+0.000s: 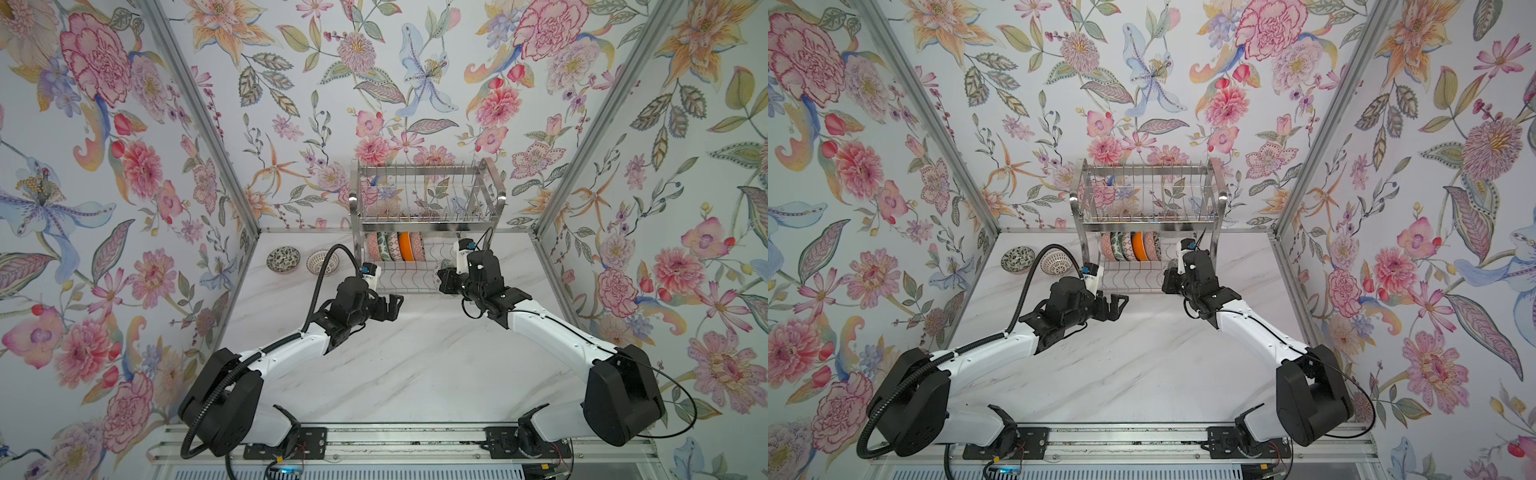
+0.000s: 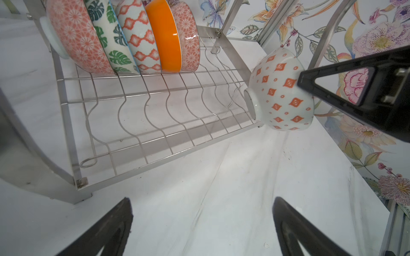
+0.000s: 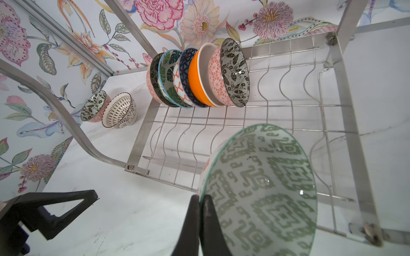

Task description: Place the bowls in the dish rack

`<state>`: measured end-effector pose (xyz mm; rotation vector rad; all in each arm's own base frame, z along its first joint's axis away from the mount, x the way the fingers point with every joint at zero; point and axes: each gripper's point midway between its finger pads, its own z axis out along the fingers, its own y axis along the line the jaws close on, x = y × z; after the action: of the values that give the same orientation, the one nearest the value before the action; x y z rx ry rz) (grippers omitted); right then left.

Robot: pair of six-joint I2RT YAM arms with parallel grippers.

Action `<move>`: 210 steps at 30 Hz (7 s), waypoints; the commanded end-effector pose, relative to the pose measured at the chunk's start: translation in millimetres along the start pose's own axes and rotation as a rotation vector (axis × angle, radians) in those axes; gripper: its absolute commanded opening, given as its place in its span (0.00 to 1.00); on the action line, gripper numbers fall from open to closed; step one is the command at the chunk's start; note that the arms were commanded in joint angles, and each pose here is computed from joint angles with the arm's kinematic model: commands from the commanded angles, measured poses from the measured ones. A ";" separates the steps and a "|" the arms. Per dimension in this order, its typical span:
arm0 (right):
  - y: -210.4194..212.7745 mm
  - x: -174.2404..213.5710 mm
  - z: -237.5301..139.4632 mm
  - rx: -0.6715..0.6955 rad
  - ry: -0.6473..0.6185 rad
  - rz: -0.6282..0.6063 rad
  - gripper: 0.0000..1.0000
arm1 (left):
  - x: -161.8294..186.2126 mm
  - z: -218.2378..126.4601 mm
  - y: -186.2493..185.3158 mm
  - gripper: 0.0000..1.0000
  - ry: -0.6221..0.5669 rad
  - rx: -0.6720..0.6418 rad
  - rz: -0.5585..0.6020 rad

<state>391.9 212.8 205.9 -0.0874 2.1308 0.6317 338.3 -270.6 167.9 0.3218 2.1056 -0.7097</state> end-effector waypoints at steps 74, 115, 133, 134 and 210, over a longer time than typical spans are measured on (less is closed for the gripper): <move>-48.0 -85.7 128.4 -0.294 -0.342 0.256 0.00 | -62.5 81.9 -8.2 0.99 -0.100 -0.034 0.302; -47.2 -92.4 144.7 -0.456 -0.403 0.388 0.00 | -54.0 85.4 1.9 0.99 -0.062 -0.074 0.326; -56.6 -89.2 151.7 -0.381 -0.368 0.363 0.00 | -52.1 82.8 4.5 0.99 -0.054 -0.087 0.333; -57.6 -87.7 153.1 -0.369 -0.361 0.359 0.00 | -52.4 82.7 4.7 0.99 -0.054 -0.088 0.333; -52.8 -59.7 91.5 -0.231 -0.227 0.247 0.50 | -34.7 56.5 7.4 0.99 -0.045 -0.084 0.260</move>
<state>519.5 199.4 165.3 0.1766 1.8958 0.9892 401.1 -304.1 157.1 0.5585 2.0154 -0.4606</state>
